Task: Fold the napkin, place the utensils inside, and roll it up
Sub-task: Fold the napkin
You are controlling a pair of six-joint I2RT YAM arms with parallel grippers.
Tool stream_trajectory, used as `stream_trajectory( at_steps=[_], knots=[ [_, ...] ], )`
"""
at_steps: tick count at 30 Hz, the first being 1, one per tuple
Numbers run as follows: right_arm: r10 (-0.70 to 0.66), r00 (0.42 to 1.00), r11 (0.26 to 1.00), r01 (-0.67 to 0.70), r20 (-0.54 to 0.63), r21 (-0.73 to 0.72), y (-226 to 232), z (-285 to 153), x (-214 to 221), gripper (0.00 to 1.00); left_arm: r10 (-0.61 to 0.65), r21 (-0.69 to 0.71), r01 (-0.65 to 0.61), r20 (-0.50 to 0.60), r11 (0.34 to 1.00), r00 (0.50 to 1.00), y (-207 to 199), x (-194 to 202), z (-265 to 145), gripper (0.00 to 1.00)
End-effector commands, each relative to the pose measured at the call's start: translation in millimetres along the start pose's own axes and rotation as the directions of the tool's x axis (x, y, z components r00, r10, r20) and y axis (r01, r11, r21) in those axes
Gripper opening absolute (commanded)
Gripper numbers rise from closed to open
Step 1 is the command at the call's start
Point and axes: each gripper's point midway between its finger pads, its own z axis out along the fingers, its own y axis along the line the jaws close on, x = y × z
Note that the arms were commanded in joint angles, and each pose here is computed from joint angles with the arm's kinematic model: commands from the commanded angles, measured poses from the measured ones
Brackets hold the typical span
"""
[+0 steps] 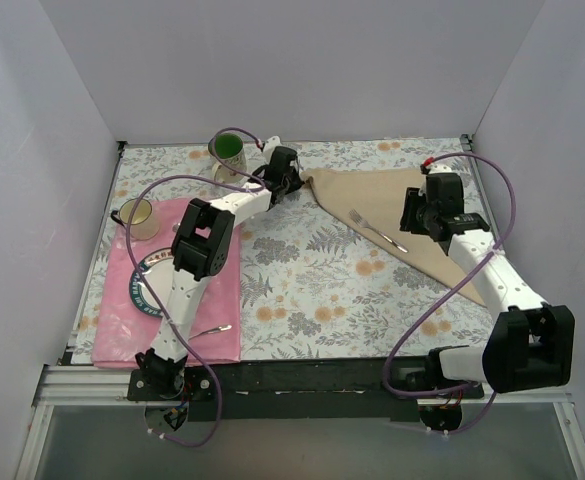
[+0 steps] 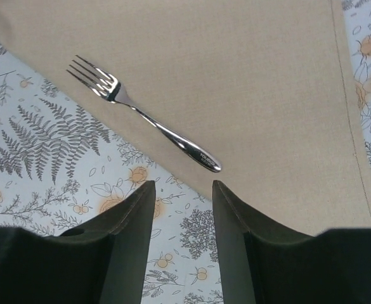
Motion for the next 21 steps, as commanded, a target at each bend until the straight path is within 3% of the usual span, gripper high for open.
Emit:
stream_trajectory(
  at_steps=[1,8,16,21],
  knots=[
    [0.096,0.994,0.994,-0.098,-0.043,-0.043,0,3,-9,0.49,0.044,0.221,-0.041,-0.007,0.974,0.999,-80,-23,-68,0.0],
    [0.14,0.986,0.987,-0.146,-0.086,-0.066,-6,7,3,0.49,0.071,0.32,-0.053,-0.044,0.946,0.997,-120,-2,-107,0.0],
    [0.156,0.984,0.986,-0.161,-0.086,-0.044,-16,5,10,0.5,0.192,0.363,-0.201,0.061,0.91,0.98,-162,0,-134,0.0],
    [0.166,0.983,0.985,-0.168,-0.077,-0.024,-23,3,12,0.5,0.215,0.432,-0.205,0.028,0.878,0.976,-186,23,-154,0.0]
  ],
)
